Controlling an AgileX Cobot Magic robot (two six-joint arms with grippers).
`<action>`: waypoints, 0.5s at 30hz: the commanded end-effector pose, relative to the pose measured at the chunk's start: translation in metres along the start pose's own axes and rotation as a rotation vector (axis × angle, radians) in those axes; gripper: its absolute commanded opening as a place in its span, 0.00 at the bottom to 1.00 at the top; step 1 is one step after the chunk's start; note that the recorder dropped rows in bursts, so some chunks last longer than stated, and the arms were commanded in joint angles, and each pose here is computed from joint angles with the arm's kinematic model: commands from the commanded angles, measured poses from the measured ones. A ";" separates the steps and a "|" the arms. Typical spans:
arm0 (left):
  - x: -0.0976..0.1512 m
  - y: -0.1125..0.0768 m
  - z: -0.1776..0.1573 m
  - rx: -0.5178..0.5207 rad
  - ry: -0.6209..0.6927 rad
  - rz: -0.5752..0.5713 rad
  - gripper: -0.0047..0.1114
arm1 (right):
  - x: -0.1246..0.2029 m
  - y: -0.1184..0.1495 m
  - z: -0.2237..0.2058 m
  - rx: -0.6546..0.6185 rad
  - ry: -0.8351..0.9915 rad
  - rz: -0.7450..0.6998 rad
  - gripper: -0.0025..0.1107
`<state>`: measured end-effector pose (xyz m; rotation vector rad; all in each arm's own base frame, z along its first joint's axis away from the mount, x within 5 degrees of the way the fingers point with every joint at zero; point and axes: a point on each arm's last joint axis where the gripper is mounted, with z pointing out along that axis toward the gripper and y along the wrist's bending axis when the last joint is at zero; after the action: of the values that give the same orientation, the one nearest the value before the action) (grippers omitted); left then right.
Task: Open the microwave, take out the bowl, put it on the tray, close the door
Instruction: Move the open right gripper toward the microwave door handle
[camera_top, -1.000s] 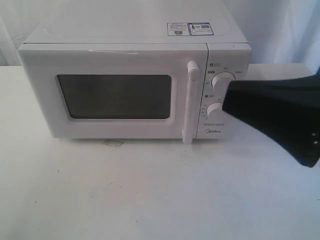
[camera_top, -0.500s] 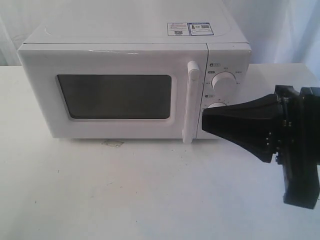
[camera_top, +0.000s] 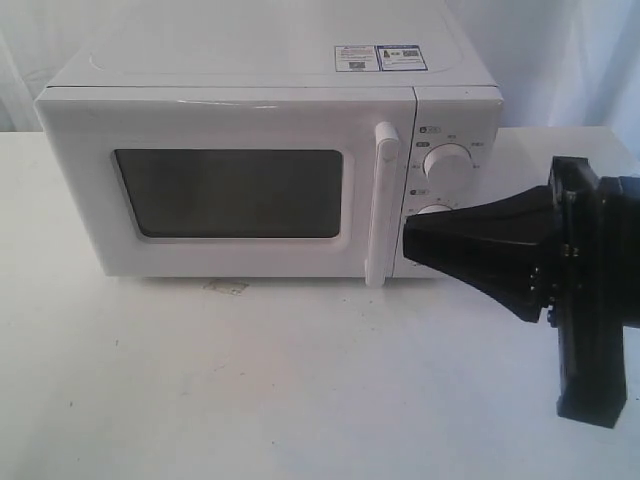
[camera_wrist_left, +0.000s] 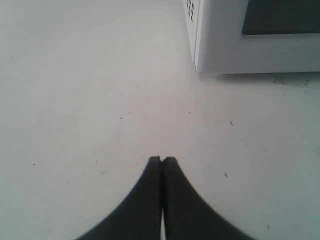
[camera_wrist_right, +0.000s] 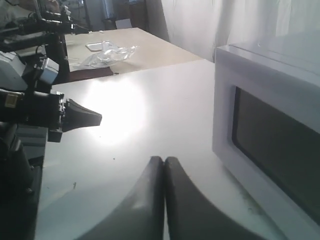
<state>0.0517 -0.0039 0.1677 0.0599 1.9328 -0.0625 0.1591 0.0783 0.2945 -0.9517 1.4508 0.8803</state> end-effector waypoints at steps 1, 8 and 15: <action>0.001 0.000 0.000 -0.004 0.000 -0.003 0.04 | 0.001 -0.010 0.001 0.040 -0.019 -0.112 0.05; 0.001 0.000 0.000 -0.004 0.000 -0.003 0.04 | 0.016 -0.034 0.008 0.112 0.007 -0.231 0.36; 0.001 0.000 0.000 -0.004 0.000 -0.003 0.04 | 0.033 -0.061 0.016 0.200 -0.025 -0.297 0.49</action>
<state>0.0517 -0.0039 0.1677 0.0599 1.9328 -0.0625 0.2089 0.0710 0.2632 -1.0100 1.3202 0.5681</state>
